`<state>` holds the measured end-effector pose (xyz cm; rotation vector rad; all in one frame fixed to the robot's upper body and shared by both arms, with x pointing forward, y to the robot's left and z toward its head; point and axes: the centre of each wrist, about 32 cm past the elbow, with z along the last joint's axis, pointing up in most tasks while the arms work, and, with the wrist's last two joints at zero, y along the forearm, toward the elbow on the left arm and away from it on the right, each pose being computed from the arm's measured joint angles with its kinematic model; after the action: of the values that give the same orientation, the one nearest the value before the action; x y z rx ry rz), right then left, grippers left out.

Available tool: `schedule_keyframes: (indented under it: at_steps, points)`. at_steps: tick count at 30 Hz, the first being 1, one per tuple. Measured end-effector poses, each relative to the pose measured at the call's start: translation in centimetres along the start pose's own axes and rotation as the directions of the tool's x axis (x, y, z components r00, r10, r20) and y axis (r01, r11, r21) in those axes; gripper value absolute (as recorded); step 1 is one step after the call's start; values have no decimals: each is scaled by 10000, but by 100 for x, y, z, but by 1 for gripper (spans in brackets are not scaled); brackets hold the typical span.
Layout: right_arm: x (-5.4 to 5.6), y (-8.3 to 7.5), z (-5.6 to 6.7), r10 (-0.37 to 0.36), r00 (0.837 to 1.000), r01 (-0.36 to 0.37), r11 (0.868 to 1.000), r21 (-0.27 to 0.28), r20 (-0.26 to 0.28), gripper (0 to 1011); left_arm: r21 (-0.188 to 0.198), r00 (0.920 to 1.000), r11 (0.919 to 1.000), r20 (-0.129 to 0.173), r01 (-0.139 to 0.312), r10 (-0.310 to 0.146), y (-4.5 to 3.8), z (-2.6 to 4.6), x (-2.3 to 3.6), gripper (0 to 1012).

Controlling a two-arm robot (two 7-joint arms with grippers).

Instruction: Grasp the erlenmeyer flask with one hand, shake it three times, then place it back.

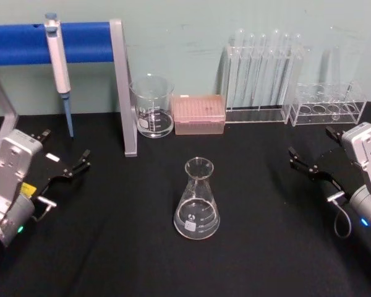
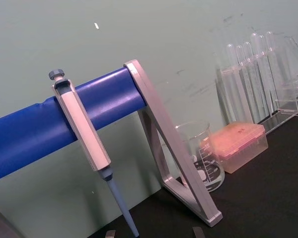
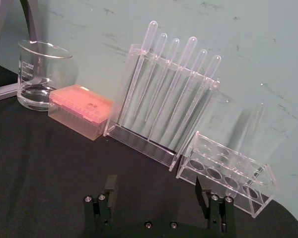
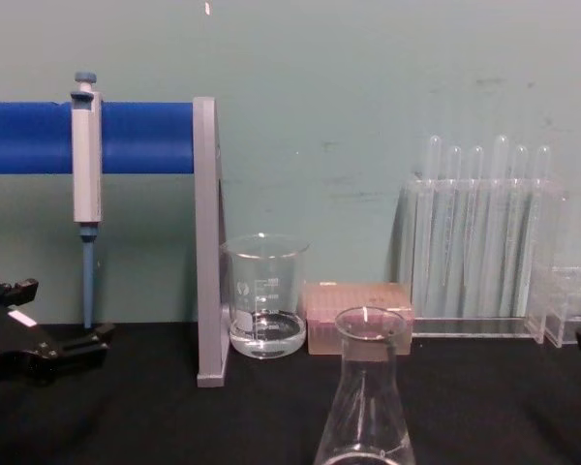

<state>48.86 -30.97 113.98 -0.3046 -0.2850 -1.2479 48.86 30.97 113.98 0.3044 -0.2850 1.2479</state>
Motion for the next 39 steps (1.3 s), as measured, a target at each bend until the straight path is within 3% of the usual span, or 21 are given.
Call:
schedule_keyframes:
  at_steps: [14,26,39]
  points:
    - [4,0,0,-13,10000,13,10000,-14,-14,1003,1,10000,10000,0,0,0,0,0,0,1001]
    - [118,-42,5,141,9929,-169,9996,-234,-1180,1002,1,10000,10000,0,0,0,0,0,0,1001]
    - [252,-189,32,1170,9811,-1177,9930,45,-1541,1003,1,10000,10000,1,0,0,0,0,0,1001]
